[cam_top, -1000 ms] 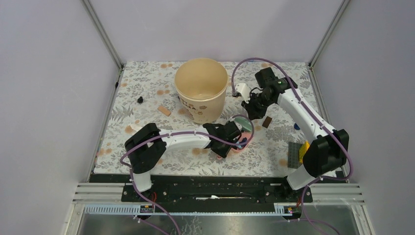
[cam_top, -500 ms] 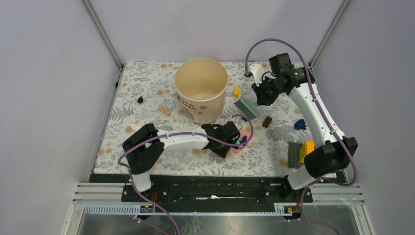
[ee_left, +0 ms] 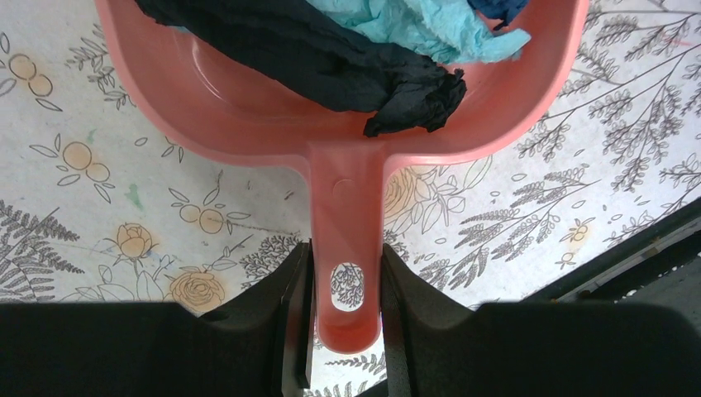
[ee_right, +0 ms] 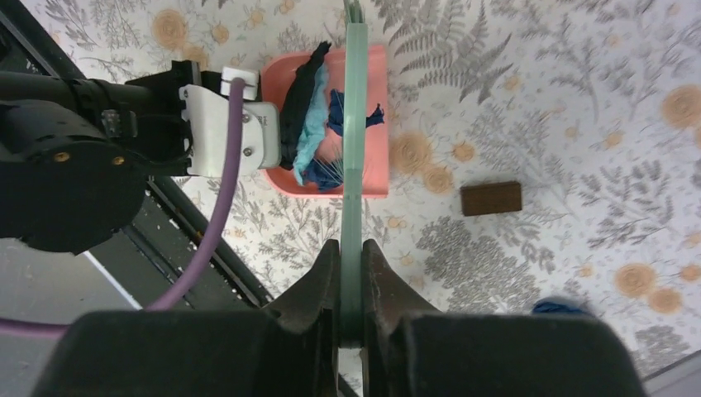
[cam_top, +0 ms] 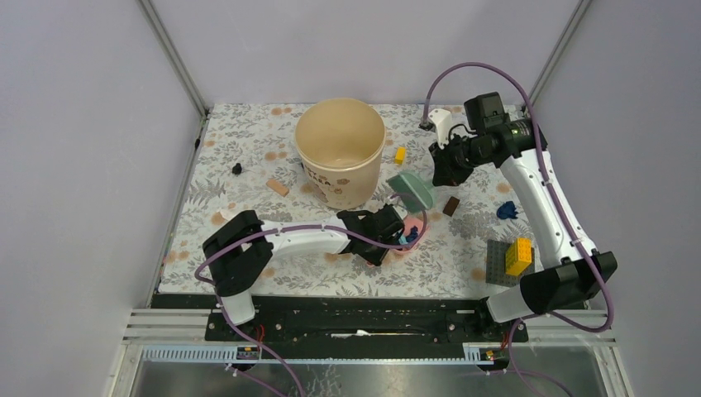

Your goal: Sweep away the paper scraps from the table

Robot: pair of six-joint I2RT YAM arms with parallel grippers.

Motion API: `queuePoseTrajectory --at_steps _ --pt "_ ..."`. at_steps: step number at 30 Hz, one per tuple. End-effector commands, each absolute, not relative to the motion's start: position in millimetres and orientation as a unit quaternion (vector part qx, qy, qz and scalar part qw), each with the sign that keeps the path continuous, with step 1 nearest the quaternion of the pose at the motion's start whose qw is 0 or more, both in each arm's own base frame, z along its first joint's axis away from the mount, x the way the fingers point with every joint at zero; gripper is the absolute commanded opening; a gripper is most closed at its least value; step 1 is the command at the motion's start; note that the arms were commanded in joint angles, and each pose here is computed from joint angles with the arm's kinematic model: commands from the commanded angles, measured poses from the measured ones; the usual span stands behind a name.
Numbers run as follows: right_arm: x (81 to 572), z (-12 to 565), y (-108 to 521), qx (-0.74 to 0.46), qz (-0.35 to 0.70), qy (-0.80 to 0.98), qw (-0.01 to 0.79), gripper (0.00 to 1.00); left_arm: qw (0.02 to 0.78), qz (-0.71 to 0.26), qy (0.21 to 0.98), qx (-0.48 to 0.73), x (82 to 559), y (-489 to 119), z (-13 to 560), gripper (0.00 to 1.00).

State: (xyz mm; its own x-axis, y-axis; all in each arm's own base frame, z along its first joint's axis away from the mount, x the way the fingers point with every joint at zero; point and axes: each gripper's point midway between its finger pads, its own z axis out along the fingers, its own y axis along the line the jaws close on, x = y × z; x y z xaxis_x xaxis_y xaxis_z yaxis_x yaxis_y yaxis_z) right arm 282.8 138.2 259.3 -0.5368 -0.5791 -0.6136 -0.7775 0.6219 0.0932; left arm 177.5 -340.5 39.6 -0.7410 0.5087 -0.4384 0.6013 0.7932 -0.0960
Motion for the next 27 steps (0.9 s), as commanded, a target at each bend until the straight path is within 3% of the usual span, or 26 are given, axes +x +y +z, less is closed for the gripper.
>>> queuePoseTrajectory --at_steps 1,9,27 --pt "271 227 133 -0.36 0.189 0.891 0.203 0.0 0.276 -0.146 0.903 0.297 194 -361 72 0.0" --pt "271 223 115 -0.356 0.145 0.897 0.218 0.0 0.328 -0.156 0.893 0.266 199 -353 96 0.0" --pt "216 233 97 -0.337 0.133 0.899 0.247 0.0 0.322 -0.159 0.9 0.246 199 -353 76 0.0"
